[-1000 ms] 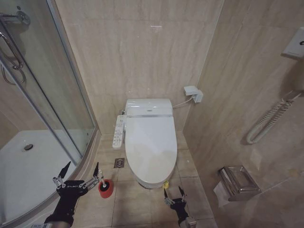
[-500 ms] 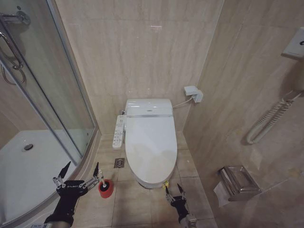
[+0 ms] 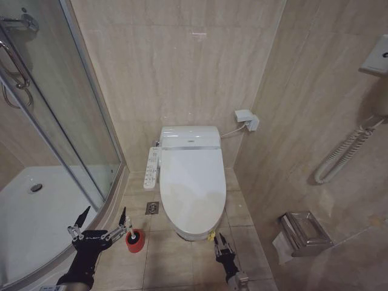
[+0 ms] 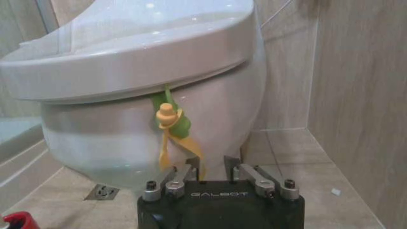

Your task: Open the toilet lid, clean the toilet bowl with a toilet brush, close the toilet lid, and flush.

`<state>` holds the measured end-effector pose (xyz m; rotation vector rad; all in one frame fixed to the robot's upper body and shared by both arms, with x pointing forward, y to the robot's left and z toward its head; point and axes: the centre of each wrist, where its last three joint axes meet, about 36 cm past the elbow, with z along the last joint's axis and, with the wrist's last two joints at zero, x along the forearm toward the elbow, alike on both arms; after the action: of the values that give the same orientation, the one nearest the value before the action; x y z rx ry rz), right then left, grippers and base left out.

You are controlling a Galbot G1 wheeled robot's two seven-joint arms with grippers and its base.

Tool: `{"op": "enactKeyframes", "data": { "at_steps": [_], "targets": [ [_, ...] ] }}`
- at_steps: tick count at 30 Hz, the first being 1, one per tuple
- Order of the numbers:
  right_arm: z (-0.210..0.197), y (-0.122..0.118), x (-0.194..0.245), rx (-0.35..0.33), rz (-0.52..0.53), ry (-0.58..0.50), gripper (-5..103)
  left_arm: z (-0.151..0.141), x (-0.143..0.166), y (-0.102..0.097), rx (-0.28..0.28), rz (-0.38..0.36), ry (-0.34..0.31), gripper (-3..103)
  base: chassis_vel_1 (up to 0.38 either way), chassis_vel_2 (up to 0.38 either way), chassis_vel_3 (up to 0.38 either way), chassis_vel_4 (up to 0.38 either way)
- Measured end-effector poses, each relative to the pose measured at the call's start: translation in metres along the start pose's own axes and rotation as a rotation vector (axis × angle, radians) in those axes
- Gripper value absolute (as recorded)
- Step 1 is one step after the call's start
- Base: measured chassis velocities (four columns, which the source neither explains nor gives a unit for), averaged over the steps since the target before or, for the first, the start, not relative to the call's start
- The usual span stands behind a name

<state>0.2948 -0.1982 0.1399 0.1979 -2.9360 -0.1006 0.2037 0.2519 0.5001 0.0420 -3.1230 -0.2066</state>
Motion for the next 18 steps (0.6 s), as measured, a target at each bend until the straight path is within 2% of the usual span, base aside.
{"op": "enactKeyframes", "data": {
  "at_steps": [3,4,9,10,18],
  "targets": [
    [0.001,-0.001,0.001,0.001,-0.004,-0.005,37,0.0,0.0,0.0,0.0,0.0,0.0,100,0.0,0.0,0.0,0.0],
    [0.001,-0.001,0.001,0.002,-0.005,-0.006,11,0.0,0.0,0.0,0.0,0.0,0.0,100,0.0,0.0,0.0,0.0],
    [0.003,-0.005,0.005,0.0,-0.012,-0.004,11,0.0,0.0,0.0,0.0,0.0,0.0,100,0.0,0.0,0.0,0.0],
    [0.003,-0.005,0.006,-0.001,-0.012,-0.005,0,0.0,0.0,0.0,0.0,0.0,0.0,100,0.0,0.0,0.0,0.0],
    [-0.011,-0.01,0.009,-0.014,-0.001,-0.036,0,0.0,0.0,0.0,0.0,0.0,0.0,100,0.0,0.0,0.0,0.0]
  ]
}}
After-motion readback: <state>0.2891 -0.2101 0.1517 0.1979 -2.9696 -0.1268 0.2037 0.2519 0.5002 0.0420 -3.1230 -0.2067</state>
